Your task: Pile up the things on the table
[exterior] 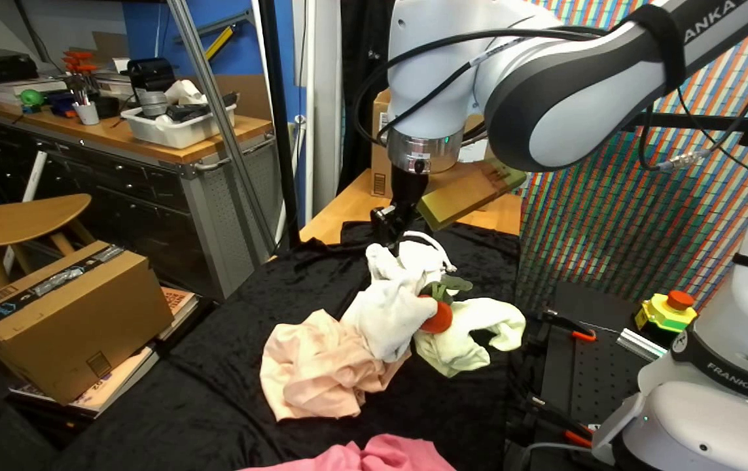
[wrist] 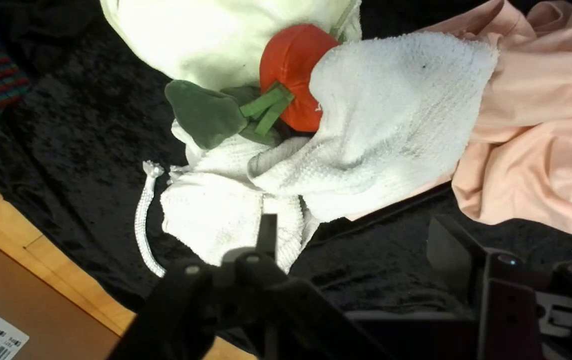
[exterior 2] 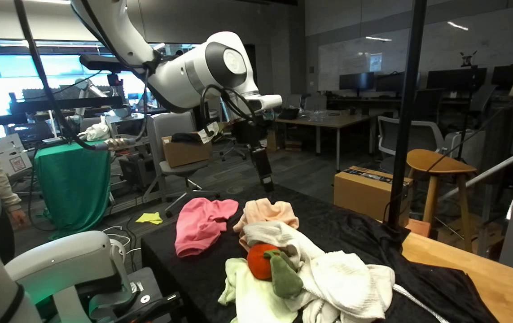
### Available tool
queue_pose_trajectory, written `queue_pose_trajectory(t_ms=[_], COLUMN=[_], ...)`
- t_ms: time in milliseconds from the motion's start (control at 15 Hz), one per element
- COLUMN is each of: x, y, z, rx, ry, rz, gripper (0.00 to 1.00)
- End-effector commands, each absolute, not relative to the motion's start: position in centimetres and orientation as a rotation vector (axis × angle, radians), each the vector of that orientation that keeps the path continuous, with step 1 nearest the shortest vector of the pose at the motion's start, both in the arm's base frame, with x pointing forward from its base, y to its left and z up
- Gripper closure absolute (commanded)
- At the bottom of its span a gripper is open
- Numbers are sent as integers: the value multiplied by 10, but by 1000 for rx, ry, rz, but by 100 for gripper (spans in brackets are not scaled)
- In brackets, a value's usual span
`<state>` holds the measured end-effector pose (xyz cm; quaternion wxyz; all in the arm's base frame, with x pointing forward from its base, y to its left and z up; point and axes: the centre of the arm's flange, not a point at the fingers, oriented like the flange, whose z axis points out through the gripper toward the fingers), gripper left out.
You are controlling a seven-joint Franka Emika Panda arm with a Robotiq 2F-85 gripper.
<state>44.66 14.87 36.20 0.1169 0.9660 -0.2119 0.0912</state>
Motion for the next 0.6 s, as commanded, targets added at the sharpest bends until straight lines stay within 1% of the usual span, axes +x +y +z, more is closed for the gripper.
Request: queue_pose_trajectory(t_ms=[0, 533], x=[444, 446], y=[174, 270], z=[365, 330], rx=[2850, 2951], ry=[-535, -30], rz=[269, 223], gripper=[0, 0])
